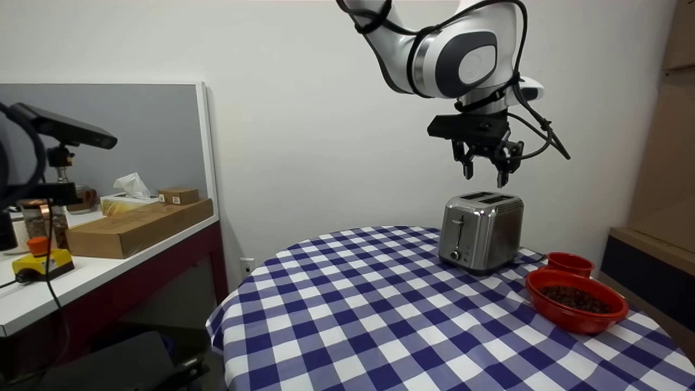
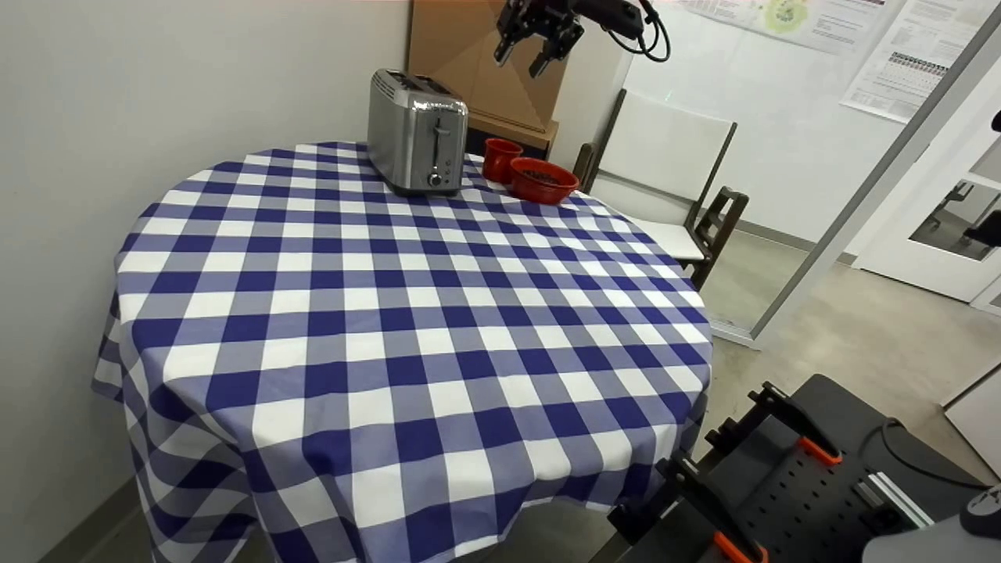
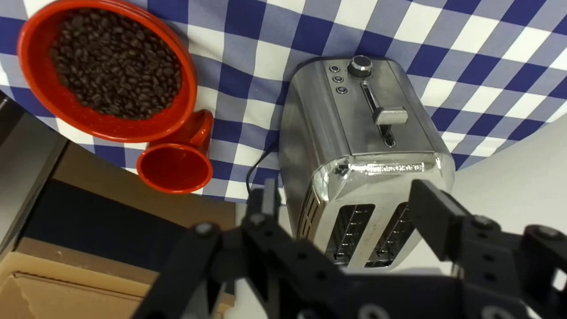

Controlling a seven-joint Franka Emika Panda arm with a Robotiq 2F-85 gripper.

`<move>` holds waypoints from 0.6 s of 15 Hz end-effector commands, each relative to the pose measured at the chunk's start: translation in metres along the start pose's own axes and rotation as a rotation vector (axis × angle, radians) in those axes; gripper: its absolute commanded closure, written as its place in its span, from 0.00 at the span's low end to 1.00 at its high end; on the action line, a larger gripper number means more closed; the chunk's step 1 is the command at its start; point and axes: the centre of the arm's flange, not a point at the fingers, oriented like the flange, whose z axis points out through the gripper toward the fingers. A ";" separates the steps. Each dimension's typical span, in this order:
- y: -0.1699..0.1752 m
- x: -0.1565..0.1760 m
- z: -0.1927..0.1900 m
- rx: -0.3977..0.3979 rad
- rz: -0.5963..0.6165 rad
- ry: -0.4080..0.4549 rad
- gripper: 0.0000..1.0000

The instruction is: Push down the lever on the toaster

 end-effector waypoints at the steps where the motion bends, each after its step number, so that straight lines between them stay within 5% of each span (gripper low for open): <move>1: -0.018 0.025 0.007 -0.024 0.018 0.033 0.56; 7: -0.037 0.037 0.023 -0.025 0.115 0.111 1.00; 9: -0.041 0.038 0.034 -0.021 0.149 0.129 1.00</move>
